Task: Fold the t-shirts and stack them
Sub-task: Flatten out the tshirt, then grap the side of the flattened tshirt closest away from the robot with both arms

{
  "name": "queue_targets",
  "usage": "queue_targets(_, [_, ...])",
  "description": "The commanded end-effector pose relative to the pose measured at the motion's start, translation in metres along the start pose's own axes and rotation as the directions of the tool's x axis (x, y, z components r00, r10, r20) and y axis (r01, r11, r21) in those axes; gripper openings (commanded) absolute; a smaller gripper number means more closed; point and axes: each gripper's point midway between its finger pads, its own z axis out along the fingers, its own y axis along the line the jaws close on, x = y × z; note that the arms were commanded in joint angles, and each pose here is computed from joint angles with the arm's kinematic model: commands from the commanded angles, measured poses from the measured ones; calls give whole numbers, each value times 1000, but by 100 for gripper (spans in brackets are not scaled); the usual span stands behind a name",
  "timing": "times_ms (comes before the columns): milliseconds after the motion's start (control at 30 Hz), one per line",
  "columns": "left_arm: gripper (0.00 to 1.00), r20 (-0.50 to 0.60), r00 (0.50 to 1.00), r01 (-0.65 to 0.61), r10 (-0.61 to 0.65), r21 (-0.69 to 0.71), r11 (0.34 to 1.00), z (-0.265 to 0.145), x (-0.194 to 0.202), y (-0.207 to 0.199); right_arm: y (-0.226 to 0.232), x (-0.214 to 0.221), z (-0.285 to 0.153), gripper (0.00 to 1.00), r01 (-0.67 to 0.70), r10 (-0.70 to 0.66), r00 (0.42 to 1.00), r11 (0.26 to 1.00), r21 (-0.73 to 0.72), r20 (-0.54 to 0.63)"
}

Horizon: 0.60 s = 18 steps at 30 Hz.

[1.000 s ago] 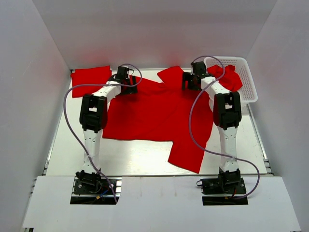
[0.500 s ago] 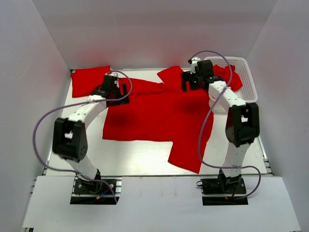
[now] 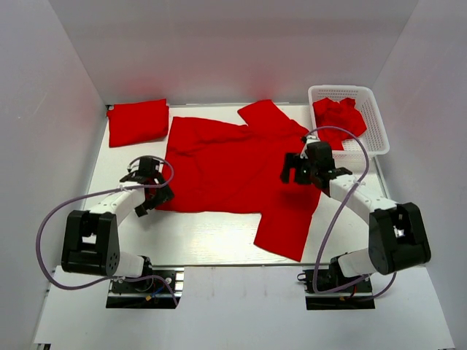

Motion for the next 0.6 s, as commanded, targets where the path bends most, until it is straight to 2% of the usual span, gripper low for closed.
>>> queue_targets(0, [100,79,991,107,-112,68,992,-8,-18,-8,7,-29,-11,90,-62,64,989,998,-20,131])
queue_targets(200, [100,33,988,148,-150,56,987,8,-12,-3,-2,-22,-16,90,-77,73,990,997,28,124])
queue_targets(400, [94,-72,984,170,-164,83,982,13,27,3,-13,-15,-19,90,-92,82,991,991,93,103])
queue_targets(467, [88,-65,984,173,-167,102,980,14,29,2,-14,-16,-21,90,-92,82,990,991,96,111])
queue_targets(567, [75,-78,985,159,-153,84,984,18,36,4,-18,-17,-22,90,-98,83,989,988,119,123])
